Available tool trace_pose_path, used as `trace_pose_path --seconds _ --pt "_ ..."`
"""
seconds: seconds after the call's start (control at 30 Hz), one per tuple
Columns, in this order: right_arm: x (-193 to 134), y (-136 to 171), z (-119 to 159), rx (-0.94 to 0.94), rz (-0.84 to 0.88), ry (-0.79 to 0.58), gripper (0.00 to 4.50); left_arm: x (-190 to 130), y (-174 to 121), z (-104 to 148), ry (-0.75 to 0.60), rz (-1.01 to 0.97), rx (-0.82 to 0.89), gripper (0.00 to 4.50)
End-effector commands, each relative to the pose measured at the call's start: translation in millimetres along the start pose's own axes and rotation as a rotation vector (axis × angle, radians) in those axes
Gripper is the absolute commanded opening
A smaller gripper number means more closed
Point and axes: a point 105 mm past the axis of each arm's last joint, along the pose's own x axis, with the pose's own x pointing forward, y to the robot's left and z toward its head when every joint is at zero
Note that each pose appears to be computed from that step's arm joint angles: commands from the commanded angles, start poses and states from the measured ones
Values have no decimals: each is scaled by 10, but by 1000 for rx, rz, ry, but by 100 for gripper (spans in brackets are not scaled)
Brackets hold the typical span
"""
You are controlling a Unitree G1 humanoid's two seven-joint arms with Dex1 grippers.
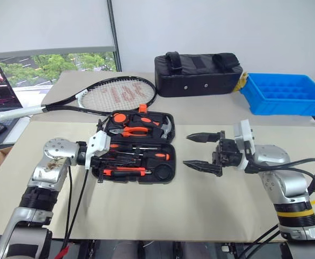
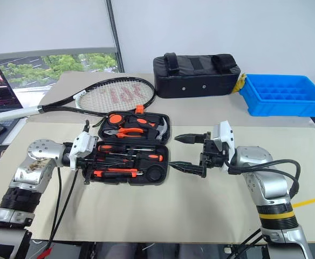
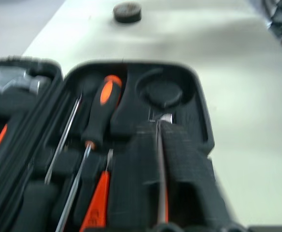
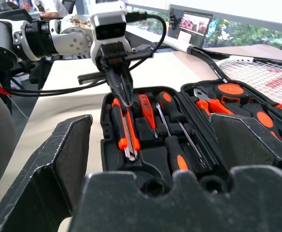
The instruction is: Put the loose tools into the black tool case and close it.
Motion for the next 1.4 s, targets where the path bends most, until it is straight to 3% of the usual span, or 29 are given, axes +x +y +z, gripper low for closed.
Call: trace_pose_path --seconds 0.03,0.5,0.73,0.83,1.03,1.17,1.4 --pt "7 5 122 -50 7 -23 450 -2 -86 -156 93 -19 7 9" --pt "15 13 117 -52 11 -15 450 70 -299 -706 286 -88 3 9" --pt "12 18 112 -52 7 -10 450 125 -387 -876 303 -113 -17 9" --pt "-26 -12 94 -57 -17 6 450 132 -279 -764 223 -53 -51 9" --pt "-256 -240 22 -54 -172 79 450 -19 -44 -213 -27 37 -127 9" --pt "-487 -392 -131 -55 -272 213 450 -120 -65 2 -84 13 -168 107" --pt "-940 -613 -527 -28 -414 569 450 -316 -19 435 -168 26 -126 374"
